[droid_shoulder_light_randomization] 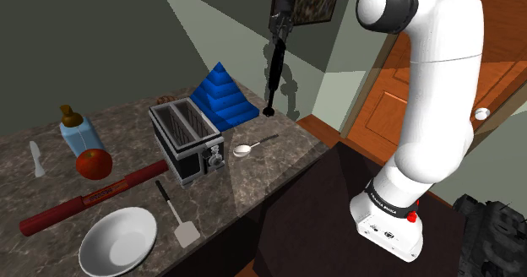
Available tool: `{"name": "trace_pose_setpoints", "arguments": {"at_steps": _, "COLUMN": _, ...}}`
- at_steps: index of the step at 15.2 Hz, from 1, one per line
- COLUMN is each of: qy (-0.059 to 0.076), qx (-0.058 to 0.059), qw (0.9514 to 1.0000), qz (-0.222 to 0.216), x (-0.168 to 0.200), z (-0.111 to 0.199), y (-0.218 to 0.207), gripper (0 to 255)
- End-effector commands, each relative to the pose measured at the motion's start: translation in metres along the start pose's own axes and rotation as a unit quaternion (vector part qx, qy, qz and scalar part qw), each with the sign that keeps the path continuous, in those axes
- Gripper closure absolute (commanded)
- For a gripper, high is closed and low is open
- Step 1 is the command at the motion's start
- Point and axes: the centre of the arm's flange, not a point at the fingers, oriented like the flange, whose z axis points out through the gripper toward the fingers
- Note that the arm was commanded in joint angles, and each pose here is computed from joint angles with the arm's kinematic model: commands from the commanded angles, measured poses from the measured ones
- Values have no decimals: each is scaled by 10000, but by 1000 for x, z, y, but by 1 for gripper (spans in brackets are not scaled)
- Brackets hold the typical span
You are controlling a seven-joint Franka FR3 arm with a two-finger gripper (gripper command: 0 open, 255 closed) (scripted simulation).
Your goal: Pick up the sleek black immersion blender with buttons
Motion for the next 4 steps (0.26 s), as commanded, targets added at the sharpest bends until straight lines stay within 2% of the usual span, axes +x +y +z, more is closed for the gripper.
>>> {"name": "trace_pose_setpoints", "arguments": {"at_steps": 1, "qy": 4, "qx": 0, "qw": 10000, "qz": -1, "x": -1, "z": -12, "y": -2, "gripper": 255}}
{"name": "trace_pose_setpoints", "arguments": {"at_steps": 4, "qy": 4, "qx": 0, "qw": 10000, "qz": -1, "x": -1, "z": -18, "y": -2, "gripper": 255}}
